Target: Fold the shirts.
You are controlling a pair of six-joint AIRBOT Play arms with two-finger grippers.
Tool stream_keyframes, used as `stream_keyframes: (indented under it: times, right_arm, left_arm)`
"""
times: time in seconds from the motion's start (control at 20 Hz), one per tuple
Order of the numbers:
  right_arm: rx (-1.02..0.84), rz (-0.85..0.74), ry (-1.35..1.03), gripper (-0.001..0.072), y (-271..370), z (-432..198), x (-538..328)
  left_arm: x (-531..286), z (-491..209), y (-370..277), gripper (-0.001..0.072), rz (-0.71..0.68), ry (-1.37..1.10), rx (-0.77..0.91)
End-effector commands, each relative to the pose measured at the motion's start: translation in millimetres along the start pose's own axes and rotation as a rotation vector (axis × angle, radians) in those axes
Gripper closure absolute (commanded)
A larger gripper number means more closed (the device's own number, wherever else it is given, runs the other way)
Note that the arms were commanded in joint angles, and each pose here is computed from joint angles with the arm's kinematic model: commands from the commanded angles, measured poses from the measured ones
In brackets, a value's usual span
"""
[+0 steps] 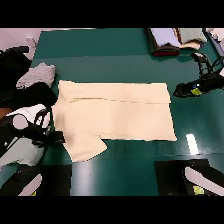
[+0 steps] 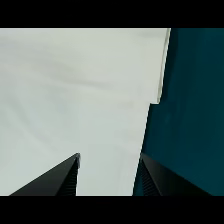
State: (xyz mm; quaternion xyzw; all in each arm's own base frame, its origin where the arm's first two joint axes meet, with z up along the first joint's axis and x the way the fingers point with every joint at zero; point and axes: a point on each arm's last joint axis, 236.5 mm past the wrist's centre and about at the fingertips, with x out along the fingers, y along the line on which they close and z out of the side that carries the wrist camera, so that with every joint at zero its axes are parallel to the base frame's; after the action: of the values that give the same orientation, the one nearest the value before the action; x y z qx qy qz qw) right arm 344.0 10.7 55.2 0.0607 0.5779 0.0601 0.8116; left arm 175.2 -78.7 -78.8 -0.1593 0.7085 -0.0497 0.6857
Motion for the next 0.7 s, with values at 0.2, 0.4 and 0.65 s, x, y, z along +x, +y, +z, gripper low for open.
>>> stream_keyframes:
  times: [0.2, 0.4, 0.65]
  right_arm:
    - [0.004, 0.006, 0.031, 0.027, -0.3, -8.7, -1.4]
    - [0.128, -0.01, 0.215, 0.0271, -37.3, -74.9, 7.1]
    - [0.496, 0.066, 0.439, 0.009, -65.6, -206.4, 42.8]
  left_arm:
    - [3.4, 18.9, -53.7, 0.0537, -0.256, -0.11, -0.031]
    - [-23.9, 22.1, -59.5, 0.0685, -0.227, -0.099, 0.086]
    - [-32.6, 34.2, -59.2, 0.0684, -0.209, -0.144, 0.115]
